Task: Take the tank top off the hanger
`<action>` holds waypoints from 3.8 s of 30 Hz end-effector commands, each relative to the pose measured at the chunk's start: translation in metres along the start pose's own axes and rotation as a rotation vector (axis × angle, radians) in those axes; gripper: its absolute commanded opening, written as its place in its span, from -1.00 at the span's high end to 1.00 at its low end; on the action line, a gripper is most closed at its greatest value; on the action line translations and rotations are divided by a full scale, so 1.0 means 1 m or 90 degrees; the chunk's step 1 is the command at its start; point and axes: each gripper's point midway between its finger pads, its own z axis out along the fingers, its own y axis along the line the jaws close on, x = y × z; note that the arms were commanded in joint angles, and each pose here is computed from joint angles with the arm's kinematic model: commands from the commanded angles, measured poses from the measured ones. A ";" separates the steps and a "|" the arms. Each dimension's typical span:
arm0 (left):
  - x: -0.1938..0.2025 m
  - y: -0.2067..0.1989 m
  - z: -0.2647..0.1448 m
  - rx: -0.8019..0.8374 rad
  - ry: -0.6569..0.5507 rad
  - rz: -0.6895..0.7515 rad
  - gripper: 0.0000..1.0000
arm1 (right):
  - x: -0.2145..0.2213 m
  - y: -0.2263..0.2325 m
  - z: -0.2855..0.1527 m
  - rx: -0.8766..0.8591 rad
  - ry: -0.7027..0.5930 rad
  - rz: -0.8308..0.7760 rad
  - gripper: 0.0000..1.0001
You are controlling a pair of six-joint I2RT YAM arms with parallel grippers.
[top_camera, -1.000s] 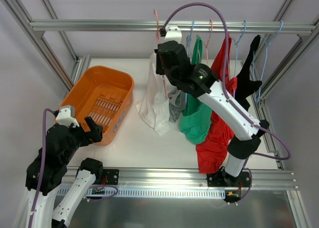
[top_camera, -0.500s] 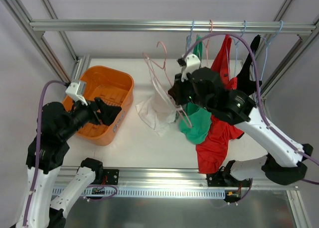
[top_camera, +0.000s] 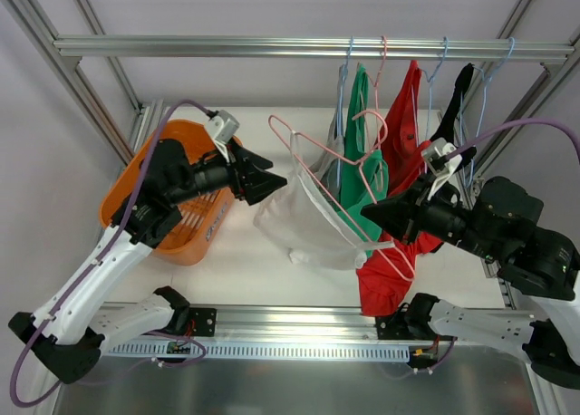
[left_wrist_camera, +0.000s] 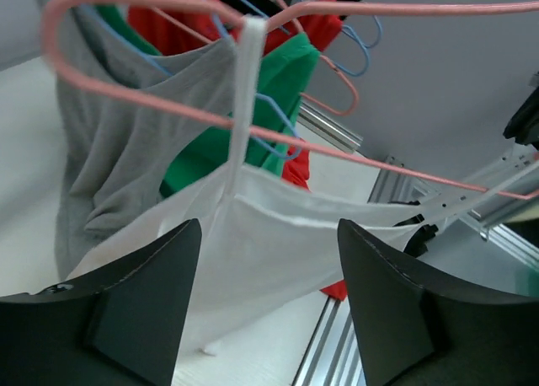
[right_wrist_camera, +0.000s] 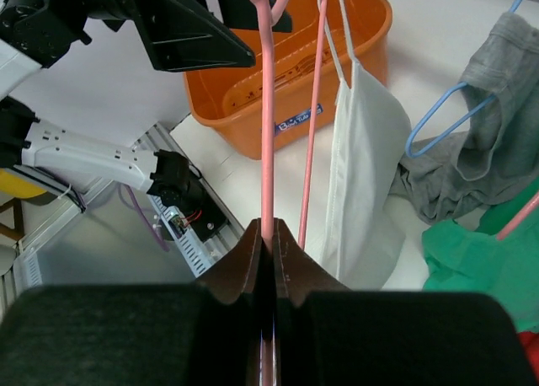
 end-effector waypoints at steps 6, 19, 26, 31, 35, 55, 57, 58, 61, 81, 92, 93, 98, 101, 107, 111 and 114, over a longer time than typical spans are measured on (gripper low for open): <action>-0.051 -0.022 0.033 0.042 -0.121 0.121 -0.01 | -0.004 0.015 -0.006 -0.045 0.002 0.012 0.99; -0.039 -0.006 0.045 0.011 -0.118 0.121 0.62 | -0.005 0.015 -0.005 -0.045 0.004 0.003 0.99; -0.037 -0.013 0.036 0.027 -0.126 0.126 1.00 | -0.008 -0.002 -0.005 0.010 -0.013 -0.008 0.99; -0.048 0.006 0.025 -0.063 -0.166 0.091 1.00 | 0.009 -0.008 -0.007 0.014 0.032 -0.058 0.99; -0.058 0.055 -0.001 -0.266 -0.206 0.039 1.00 | 0.044 -0.004 -0.023 -0.057 0.074 -0.123 1.00; 0.081 -0.065 -0.052 0.182 0.036 -0.048 1.00 | -0.021 0.055 0.003 -0.276 -0.306 -0.179 0.99; 0.105 -0.071 -0.057 0.230 0.081 -0.058 1.00 | -0.068 0.079 -0.014 -0.349 -0.491 -0.177 0.99; 0.113 -0.073 -0.058 0.244 0.099 -0.064 1.00 | -0.065 0.080 -0.005 -0.361 -0.515 -0.173 0.99; 0.139 -0.065 -0.057 0.237 0.135 -0.093 1.00 | -0.092 0.093 -0.006 -0.398 -0.655 -0.201 0.99; 0.133 0.041 -0.073 -0.234 0.142 -0.113 -0.97 | 0.023 -0.043 0.050 0.140 -0.079 -0.073 0.99; 0.107 0.056 -0.126 -0.346 0.114 -0.010 -0.97 | -0.034 -0.060 0.113 0.364 -0.020 -0.135 0.99; 0.108 0.058 -0.130 -0.354 0.104 -0.009 -0.98 | -0.041 -0.060 0.121 0.362 -0.022 -0.132 1.00; 0.130 0.078 -0.139 -0.412 0.101 -0.017 -0.97 | -0.091 -0.058 0.171 0.347 -0.064 -0.088 0.99; 0.128 0.076 -0.141 -0.406 0.087 -0.017 -0.97 | -0.103 -0.072 0.199 0.370 -0.076 -0.071 0.99; 0.126 0.074 -0.144 -0.400 0.068 -0.017 -0.97 | -0.102 -0.096 0.243 0.386 -0.084 -0.018 0.99; 0.126 0.074 -0.143 -0.397 0.071 -0.014 -0.97 | -0.091 -0.100 0.259 0.383 -0.075 0.011 1.00; 0.125 0.073 -0.143 -0.392 0.067 -0.014 -0.98 | -0.079 -0.097 0.267 0.376 -0.068 0.026 0.99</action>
